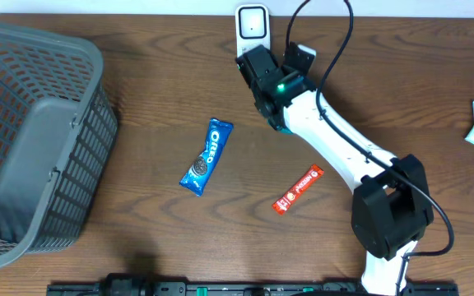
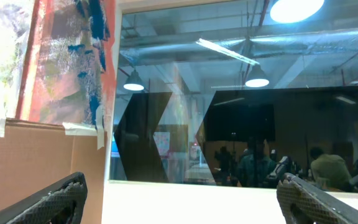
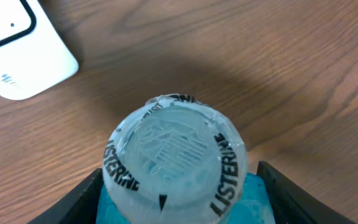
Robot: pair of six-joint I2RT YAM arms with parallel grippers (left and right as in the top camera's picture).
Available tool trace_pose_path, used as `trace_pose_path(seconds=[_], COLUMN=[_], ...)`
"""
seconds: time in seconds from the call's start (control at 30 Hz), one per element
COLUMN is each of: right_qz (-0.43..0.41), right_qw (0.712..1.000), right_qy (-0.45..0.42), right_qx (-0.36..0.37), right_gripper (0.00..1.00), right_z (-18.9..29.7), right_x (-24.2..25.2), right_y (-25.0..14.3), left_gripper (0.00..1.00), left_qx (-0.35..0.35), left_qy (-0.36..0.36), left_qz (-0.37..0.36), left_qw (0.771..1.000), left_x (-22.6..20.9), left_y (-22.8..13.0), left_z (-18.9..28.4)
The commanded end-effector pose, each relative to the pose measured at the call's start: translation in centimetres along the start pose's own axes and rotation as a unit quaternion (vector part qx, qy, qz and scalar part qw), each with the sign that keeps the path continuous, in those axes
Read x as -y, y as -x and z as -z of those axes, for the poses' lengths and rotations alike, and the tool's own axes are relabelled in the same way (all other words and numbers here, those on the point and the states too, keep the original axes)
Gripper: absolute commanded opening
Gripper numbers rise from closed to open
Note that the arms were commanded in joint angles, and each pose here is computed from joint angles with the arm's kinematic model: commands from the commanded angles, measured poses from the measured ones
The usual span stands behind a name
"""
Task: Scan the item barcode
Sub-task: 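Lift the bottle and hold it up at the scanner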
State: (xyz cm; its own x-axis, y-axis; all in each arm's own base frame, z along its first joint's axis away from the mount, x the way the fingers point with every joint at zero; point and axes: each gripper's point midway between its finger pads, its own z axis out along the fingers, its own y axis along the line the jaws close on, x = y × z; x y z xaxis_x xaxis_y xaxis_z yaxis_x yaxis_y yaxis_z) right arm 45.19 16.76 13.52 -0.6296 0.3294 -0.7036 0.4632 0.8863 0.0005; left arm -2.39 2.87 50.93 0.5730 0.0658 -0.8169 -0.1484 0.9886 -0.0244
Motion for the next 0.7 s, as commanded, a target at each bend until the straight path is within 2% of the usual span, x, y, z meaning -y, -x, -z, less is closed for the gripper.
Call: trace_pose_path(seconds=[0.0,0.27,0.67], right_qz=[-0.016,-0.022,0.002], right_qw=[0.999,0.998,0.994], right_qy=[-0.015,-0.015,-0.018], right_qx=[0.037,0.052,0.104], right_gripper=[0.2,0.21,0.24], right_z=[-0.1,-1.4,1.5], right_x=[0.8,1.0,-0.7], right_y=[0.7,-0.5,-1.4], left_gripper=[0.98,0.98,0.98], left_qx=[0.006,0.008,0.008], left_qy=[-0.005,-0.005,-0.005], left_qz=[0.004,0.005,0.005], left_qw=[1.0,1.0,1.0], left_x=[0.2,0.2,0.2], left_y=[0.2,0.3,0.3], left_z=[0.1,0.1,0.1])
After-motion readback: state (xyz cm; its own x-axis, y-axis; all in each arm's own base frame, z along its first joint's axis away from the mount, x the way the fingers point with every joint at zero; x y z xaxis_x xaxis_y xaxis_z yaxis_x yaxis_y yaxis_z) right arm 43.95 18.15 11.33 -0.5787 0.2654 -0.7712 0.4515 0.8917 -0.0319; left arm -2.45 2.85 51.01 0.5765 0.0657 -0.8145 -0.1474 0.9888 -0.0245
